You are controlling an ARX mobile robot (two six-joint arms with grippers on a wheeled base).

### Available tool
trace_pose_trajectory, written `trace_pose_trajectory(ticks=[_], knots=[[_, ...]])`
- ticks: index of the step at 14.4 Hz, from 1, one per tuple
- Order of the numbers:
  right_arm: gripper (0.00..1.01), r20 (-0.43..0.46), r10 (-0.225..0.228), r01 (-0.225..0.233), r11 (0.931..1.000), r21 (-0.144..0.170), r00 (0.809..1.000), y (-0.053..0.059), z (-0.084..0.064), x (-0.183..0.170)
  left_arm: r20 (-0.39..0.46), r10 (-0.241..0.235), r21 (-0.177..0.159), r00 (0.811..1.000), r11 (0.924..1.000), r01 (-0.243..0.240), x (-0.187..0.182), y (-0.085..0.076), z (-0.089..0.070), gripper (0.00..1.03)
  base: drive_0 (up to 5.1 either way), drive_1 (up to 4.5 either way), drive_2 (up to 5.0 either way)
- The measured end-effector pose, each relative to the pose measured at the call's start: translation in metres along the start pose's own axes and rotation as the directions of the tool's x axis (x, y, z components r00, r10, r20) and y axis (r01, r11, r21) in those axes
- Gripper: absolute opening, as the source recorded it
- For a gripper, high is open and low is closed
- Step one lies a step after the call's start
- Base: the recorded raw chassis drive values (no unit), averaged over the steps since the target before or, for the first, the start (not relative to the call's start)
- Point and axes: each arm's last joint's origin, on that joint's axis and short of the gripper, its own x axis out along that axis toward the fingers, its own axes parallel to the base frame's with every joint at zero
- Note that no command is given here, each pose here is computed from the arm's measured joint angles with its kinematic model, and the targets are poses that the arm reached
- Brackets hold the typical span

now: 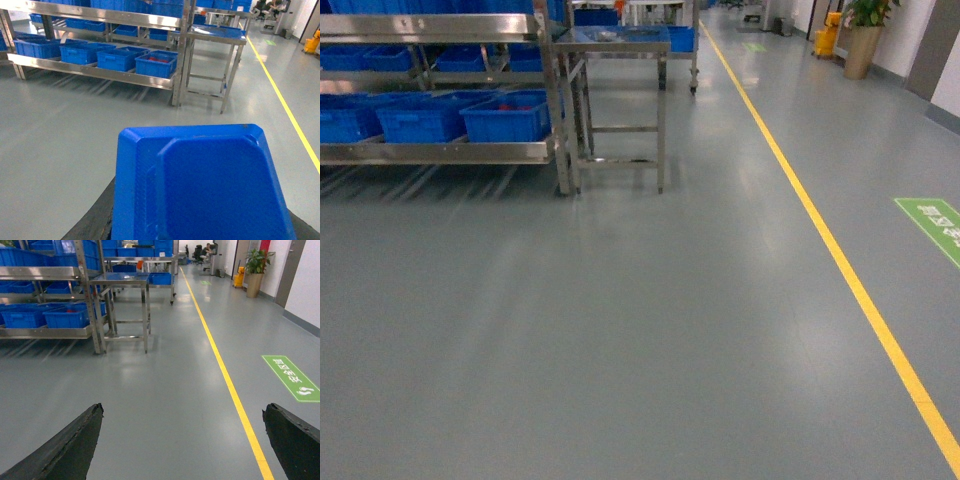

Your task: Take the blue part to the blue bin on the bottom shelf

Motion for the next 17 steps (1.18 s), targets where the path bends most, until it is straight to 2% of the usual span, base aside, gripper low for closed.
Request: trace_pose_trajectory(ticks=[17], knots=[[0.98,0.000,0.000,0.000,1.0000,0.000,1.000,0.0000,0.0000,0.0000,-0.004,0.002,0.002,1.000,1.0000,-0.002,0.0002,0.0000,-0.0004,0.43,0.0,4.36,-4.3]])
